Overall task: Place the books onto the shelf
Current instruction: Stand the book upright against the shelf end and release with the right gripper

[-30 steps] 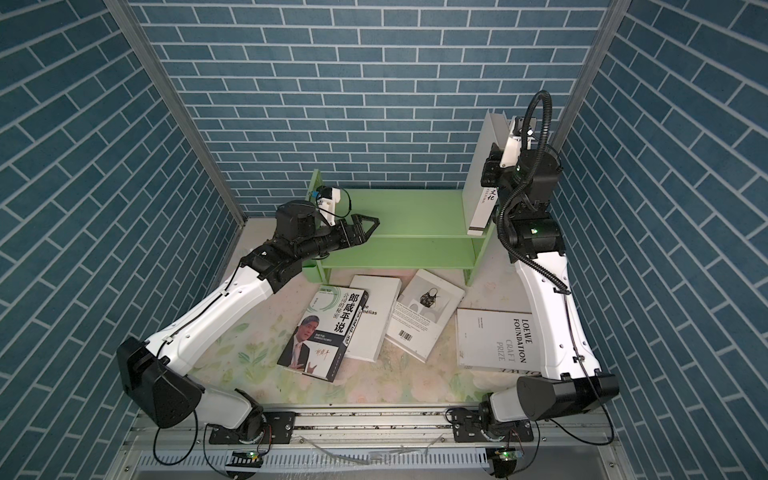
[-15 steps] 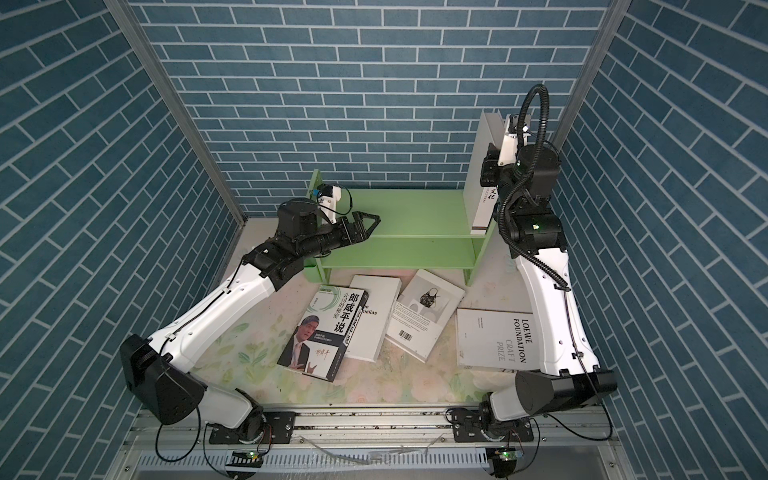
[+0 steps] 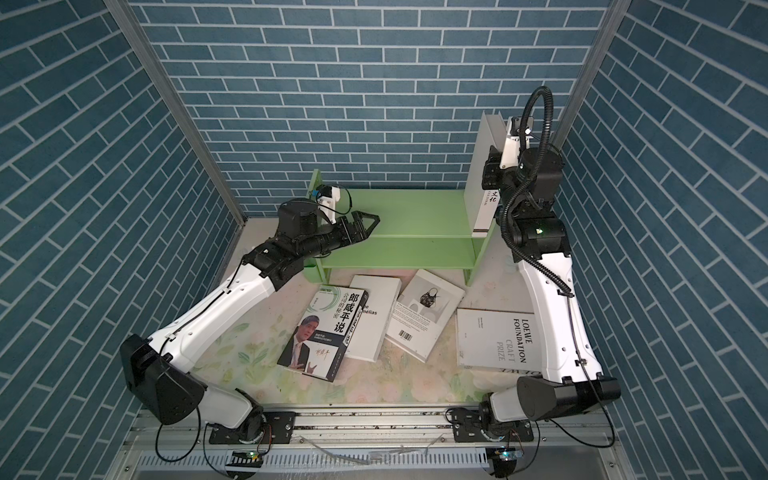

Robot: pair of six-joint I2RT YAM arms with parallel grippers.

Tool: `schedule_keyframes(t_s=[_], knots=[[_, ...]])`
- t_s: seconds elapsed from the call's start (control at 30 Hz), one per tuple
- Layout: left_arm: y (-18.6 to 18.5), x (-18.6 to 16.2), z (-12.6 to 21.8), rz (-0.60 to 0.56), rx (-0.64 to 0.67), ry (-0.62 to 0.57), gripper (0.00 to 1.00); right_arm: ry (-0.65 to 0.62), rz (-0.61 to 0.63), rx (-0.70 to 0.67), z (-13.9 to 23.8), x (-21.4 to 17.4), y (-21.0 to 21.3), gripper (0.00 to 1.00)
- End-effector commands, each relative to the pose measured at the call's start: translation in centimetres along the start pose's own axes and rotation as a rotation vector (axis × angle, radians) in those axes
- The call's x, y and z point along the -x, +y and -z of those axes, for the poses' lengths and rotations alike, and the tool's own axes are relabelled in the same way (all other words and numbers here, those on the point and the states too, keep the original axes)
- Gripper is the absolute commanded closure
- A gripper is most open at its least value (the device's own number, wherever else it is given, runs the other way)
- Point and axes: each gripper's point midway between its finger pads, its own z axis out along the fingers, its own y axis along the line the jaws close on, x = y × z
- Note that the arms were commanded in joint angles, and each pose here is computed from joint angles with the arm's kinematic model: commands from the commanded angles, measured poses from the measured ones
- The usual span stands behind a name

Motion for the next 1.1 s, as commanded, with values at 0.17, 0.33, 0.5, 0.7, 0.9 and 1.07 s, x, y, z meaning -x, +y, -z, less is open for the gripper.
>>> schedule_keyframes(t_s=[0.17, 0.33, 0.5, 0.7, 0.9, 1.07], knots=[[-0.4, -0.3, 0.8, 0.022, -0.014, -0.009, 0.0, 0.174, 0.114, 0.004, -0.5, -5.8, 0.0, 0.65], [-0.3, -0.3, 1.1, 0.028, -0.008, -0.013, 0.0, 0.175, 0.127, 0.001, -1.2, -5.9, 0.0, 0.65], [-0.1, -0.4, 1.3, 0.037, -0.004, -0.018, 0.0, 0.178, 0.139, 0.007, -1.6, -6.0, 0.2, 0.65], [0.0, -0.5, 1.2, 0.042, -0.002, -0.018, 0.0, 0.187, 0.15, 0.013, -2.3, -6.3, 0.3, 0.65], [0.1, -0.5, 1.1, 0.043, 0.0, -0.017, 0.01, 0.196, 0.151, 0.005, -2.6, -6.7, 0.2, 0.65], [0.2, -0.5, 1.0, 0.044, 0.002, -0.013, 0.0, 0.199, 0.147, 0.003, -2.5, -6.9, 0.1, 0.62]])
